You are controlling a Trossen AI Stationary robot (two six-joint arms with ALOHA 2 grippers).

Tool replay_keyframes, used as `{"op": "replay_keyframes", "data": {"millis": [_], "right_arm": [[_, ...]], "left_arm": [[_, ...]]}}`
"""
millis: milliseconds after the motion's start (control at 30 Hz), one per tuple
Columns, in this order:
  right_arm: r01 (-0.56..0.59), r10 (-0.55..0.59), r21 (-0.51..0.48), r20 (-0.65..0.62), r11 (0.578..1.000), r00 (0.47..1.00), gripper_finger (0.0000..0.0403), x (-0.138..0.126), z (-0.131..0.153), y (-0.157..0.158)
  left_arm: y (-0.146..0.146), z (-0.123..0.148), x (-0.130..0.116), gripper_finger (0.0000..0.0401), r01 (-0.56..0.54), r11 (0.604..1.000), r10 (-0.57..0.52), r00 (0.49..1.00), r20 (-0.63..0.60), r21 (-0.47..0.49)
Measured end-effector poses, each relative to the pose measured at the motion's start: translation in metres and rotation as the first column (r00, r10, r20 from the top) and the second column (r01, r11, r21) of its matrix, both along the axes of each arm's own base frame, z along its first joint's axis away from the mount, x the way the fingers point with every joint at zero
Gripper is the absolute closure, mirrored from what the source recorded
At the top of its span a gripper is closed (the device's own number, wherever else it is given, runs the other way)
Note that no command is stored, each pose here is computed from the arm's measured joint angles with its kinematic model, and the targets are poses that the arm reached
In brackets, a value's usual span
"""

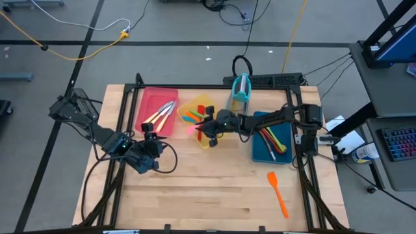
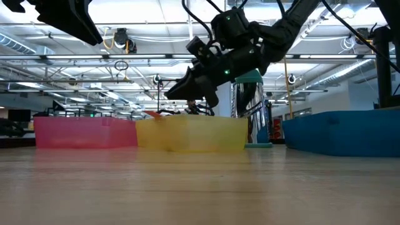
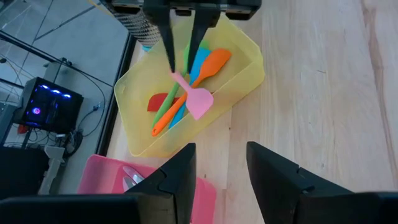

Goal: Pick & Place Kitchen Items
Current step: Put the pink spatula into the yellow bin

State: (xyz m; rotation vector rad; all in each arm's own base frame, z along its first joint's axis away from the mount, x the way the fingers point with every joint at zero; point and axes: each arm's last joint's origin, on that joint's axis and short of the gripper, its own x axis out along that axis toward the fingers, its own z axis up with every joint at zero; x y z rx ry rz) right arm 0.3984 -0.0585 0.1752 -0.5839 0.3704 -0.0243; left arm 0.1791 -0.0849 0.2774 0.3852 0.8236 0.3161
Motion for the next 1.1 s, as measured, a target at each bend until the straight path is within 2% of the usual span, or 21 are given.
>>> {"op": "replay_keyframes", "data": {"millis": [100, 167, 233, 300, 500, 600, 767, 867, 1000, 1100], "right_arm": [[0.023, -0.023, 0.021, 0.003, 1.000, 1.000, 0.0307, 0.000, 0.000, 0.002], [-0.009, 0.004, 0.128, 0.038, 0.992, 0.999, 0.0295, 0.001, 0.002, 0.004], [-0.054, 0.031, 0.250, 0.093, 0.967, 0.995, 0.0281, 0.003, 0.006, 0.006], [-0.083, 0.038, 0.328, 0.142, 0.941, 0.989, 0.0265, 0.004, 0.011, 0.009], [-0.124, 0.021, 0.394, 0.255, 0.911, 0.967, 0.0218, 0.010, 0.016, 0.024], [-0.045, -0.066, 0.401, 0.259, 0.915, 0.964, 0.0206, 0.019, 0.005, 0.033], [0.079, -0.144, 0.359, 0.157, 0.930, 0.977, 0.0203, 0.041, -0.017, 0.037], [0.194, -0.234, 0.321, 0.092, 0.927, 0.968, 0.0207, 0.052, -0.027, 0.034], [0.230, -0.241, 0.282, 0.005, 0.932, 0.971, 0.0210, 0.059, -0.037, 0.033], [0.294, -0.302, 0.256, -0.008, 0.921, 0.953, 0.0211, 0.058, -0.039, 0.031]], "left_arm": [[0.000, 0.000, 0.000, 0.0256, 0.002, 1.000, -0.002, 1.000, -0.001, 0.002], [0.000, 0.000, 0.000, 0.0256, 0.002, 1.000, -0.002, 1.000, -0.001, 0.001], [0.000, 0.000, 0.000, 0.0256, 0.001, 1.000, -0.001, 1.000, -0.001, 0.001], [0.000, 0.000, 0.000, 0.0256, 0.001, 1.000, -0.001, 1.000, -0.001, 0.001], [0.000, 0.000, 0.000, 0.0256, 0.006, 1.000, -0.006, 1.000, -0.004, 0.006], [0.000, 0.000, 0.000, 0.0256, 0.007, 1.000, -0.007, 1.000, -0.004, 0.007], [0.000, 0.000, 0.000, 0.0256, 0.007, 1.000, -0.007, 1.000, -0.004, 0.007], [0.000, 0.000, 0.000, 0.0256, 0.005, 1.000, -0.005, 1.000, -0.002, 0.005], [0.000, 0.000, 0.000, 0.0256, 0.005, 1.000, -0.005, 1.000, -0.002, 0.005], [0.000, 0.000, 0.000, 0.0256, 0.005, 1.000, -0.005, 1.000, -0.002, 0.004]]}}
